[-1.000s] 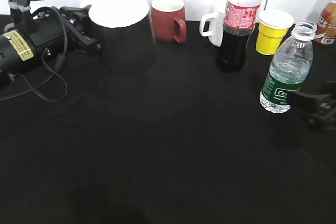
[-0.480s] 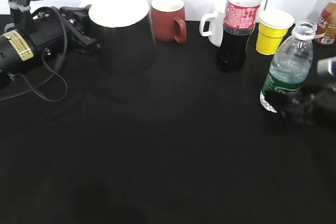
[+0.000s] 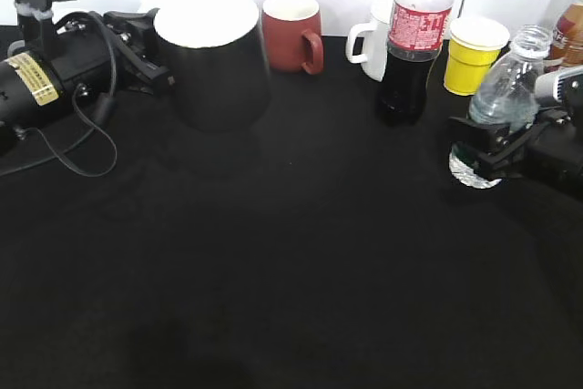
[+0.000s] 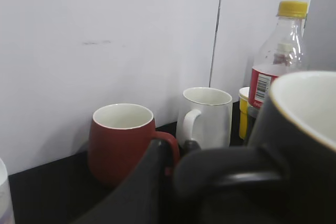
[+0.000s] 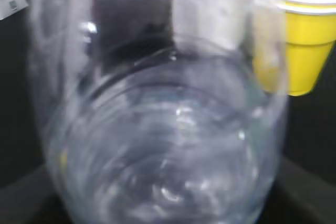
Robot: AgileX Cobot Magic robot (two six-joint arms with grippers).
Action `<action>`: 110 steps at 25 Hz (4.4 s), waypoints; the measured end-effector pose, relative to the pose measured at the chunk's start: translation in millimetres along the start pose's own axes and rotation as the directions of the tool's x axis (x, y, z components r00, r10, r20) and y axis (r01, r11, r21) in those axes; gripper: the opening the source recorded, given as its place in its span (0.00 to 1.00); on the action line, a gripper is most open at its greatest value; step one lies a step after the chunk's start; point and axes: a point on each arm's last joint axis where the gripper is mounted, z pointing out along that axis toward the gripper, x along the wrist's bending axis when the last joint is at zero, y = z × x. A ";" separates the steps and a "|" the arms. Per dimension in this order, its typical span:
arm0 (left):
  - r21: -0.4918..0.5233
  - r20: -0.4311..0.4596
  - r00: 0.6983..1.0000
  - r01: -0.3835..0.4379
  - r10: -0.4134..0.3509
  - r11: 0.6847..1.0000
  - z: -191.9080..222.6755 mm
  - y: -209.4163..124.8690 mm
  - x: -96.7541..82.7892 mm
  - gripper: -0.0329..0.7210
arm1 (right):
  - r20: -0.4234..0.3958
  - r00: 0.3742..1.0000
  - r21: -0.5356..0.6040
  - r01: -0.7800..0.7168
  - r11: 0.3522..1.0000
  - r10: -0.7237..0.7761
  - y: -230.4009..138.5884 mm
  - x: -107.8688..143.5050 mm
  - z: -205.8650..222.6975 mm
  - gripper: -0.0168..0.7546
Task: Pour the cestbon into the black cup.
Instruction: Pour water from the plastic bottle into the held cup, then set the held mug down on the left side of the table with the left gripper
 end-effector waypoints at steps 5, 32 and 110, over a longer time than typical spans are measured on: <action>0.001 0.002 1.000 -0.001 0.001 1.000 0.0 -0.1 -0.2 0.14 | -0.014 1.000 -0.005 0.005 1.000 -0.005 0.0 1.2 0.1 0.67; 0.016 0.414 0.909 -0.052 0.040 0.999 80.8 -4.0 -150.4 0.14 | 0.235 0.312 -0.277 0.929 0.244 -0.920 137.2 39.6 -53.7 0.67; 0.055 -0.149 0.985 -0.082 0.090 0.995 -27.0 5.1 15.0 0.13 | -0.138 0.990 -0.290 -0.018 0.957 -0.023 136.7 34.2 -52.2 0.67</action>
